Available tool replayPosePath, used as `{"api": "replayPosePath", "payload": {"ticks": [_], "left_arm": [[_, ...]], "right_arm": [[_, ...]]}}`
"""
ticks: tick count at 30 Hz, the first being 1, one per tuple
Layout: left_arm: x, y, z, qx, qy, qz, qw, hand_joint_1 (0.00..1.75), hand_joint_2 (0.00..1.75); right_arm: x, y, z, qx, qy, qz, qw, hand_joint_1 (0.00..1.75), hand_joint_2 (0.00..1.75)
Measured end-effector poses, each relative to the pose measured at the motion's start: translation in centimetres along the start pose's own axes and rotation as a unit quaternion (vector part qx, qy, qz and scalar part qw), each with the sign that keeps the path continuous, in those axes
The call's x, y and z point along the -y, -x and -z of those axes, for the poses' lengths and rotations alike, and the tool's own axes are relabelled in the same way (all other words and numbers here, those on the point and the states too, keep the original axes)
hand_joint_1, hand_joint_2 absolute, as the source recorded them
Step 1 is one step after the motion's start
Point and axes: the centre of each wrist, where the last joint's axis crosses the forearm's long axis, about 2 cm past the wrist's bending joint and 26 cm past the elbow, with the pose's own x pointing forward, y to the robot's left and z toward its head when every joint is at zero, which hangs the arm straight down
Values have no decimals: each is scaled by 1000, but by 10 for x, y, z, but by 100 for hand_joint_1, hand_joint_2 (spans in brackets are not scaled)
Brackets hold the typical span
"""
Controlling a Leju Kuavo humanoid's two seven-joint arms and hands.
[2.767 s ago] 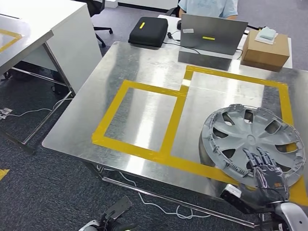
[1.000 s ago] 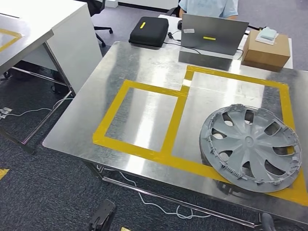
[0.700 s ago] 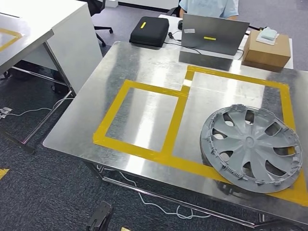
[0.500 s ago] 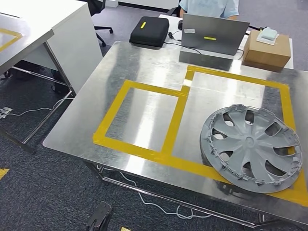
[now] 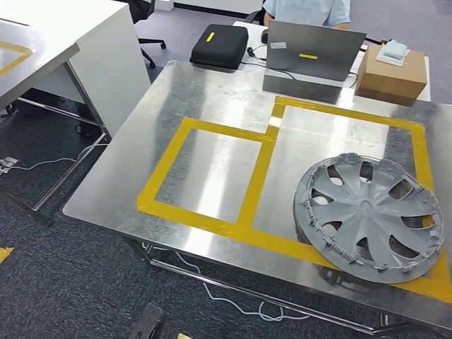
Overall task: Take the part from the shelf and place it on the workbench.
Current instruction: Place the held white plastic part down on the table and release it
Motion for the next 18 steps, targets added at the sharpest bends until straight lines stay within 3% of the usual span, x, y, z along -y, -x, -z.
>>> {"api": "replayPosePath", "payload": {"ticks": [8, 18], "left_arm": [[-1, 5, -3, -6, -11, -20, 1000, 0, 0], [-2, 9, -5, -5, -19, -34, 999, 0, 0]], "right_arm": [[-50, 62, -28, -130, -41, -53, 989, 0, 0], [-63, 76, -55, -216, -95, -72, 969, 0, 0]]}}
